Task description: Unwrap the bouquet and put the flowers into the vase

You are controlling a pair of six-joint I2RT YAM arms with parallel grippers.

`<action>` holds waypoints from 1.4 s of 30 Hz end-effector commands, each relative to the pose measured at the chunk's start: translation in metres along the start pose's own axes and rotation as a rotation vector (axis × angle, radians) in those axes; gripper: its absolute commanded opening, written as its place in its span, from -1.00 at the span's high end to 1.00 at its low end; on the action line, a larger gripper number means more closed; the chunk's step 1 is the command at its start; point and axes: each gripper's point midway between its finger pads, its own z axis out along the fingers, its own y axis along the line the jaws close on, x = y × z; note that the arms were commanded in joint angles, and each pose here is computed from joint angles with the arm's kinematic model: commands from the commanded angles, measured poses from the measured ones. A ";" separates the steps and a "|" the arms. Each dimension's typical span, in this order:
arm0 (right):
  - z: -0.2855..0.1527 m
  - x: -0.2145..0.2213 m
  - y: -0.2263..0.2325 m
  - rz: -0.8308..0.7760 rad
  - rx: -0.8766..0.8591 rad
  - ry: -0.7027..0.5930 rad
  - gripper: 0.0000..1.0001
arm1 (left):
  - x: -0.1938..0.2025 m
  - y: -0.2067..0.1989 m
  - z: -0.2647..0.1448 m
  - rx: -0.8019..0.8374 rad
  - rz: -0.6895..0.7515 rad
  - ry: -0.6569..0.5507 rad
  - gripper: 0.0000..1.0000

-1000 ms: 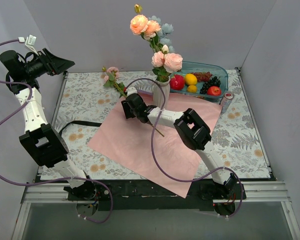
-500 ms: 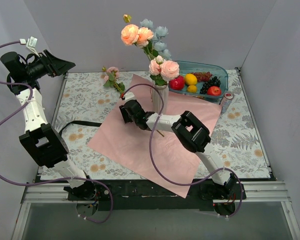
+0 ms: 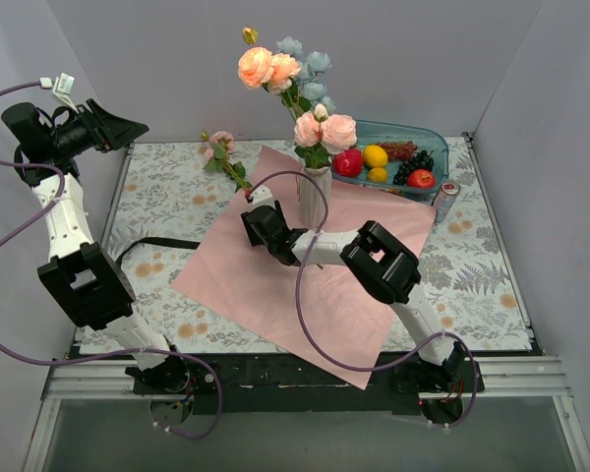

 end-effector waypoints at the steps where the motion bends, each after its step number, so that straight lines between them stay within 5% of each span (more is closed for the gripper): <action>1: -0.020 -0.042 -0.014 0.040 0.054 -0.139 -0.32 | -0.006 -0.026 -0.007 0.022 0.074 -0.005 -0.96; 19: -0.083 -0.047 -0.019 -0.084 -0.033 -0.285 -0.29 | 0.005 -0.021 -0.009 0.034 0.046 0.012 -0.96; 42: -0.057 0.028 -0.048 -0.059 0.021 -0.066 -0.20 | 0.000 -0.026 -0.015 0.039 0.069 0.009 -0.96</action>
